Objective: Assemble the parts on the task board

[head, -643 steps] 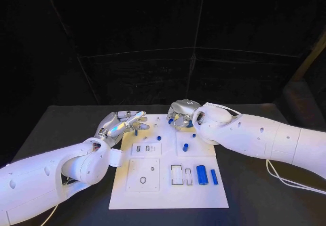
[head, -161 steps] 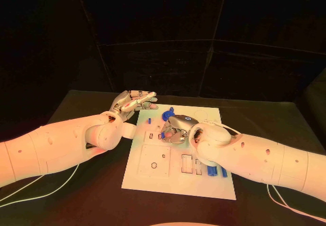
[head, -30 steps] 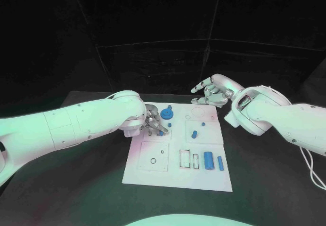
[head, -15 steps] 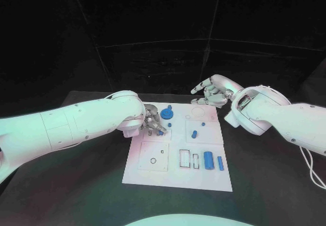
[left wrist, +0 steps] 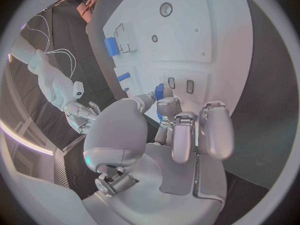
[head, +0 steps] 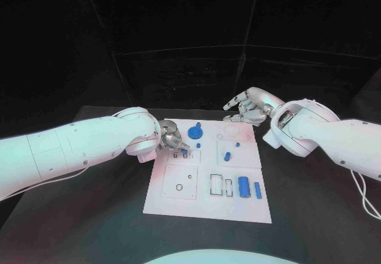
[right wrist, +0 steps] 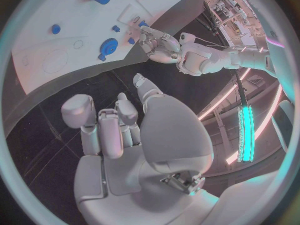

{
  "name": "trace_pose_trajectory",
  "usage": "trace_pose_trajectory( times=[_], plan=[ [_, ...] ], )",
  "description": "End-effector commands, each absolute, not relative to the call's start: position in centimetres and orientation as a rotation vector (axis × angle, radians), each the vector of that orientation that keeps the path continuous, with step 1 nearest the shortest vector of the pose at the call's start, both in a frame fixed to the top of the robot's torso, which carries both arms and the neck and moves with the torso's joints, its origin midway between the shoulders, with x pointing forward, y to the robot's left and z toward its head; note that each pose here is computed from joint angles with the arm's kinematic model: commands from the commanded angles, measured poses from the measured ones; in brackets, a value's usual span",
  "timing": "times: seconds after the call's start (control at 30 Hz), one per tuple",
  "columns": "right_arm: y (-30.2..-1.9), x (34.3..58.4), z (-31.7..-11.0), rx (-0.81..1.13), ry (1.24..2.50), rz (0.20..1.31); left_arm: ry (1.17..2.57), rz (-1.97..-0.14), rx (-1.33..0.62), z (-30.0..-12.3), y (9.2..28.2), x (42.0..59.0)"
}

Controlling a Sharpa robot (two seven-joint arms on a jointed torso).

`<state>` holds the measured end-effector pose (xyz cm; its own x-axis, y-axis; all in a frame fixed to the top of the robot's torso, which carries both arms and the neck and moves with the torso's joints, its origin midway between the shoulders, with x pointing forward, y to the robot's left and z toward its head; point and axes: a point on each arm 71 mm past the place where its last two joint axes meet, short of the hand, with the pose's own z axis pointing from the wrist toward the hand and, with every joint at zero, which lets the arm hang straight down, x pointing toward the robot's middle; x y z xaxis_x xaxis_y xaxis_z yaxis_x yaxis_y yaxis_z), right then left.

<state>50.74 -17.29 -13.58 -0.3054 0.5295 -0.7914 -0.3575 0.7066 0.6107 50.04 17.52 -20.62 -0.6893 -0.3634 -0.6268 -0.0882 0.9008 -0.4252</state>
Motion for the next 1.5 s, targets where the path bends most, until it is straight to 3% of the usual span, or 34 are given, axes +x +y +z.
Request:
trace_pose_trajectory(
  times=[0.03, 0.33, 0.9, 1.5],
  plan=[
    [-17.1, 50.7, -13.5, 0.136, 1.674, 0.894, 2.243, -0.521, -0.376, -20.2, 17.8, 50.0],
    [-17.1, 50.7, -13.5, 0.136, 1.676, 0.894, 2.214, -0.482, -0.325, -20.7, 18.3, 49.6],
    [-17.0, 50.7, -13.5, 0.136, 1.678, 0.895, 2.163, -0.429, -0.193, -21.5, 17.3, 49.7],
    [-16.8, 50.6, -13.6, 0.132, 1.697, 0.892, 2.201, -0.39, -0.169, -22.3, 17.3, 49.5]
  ],
)
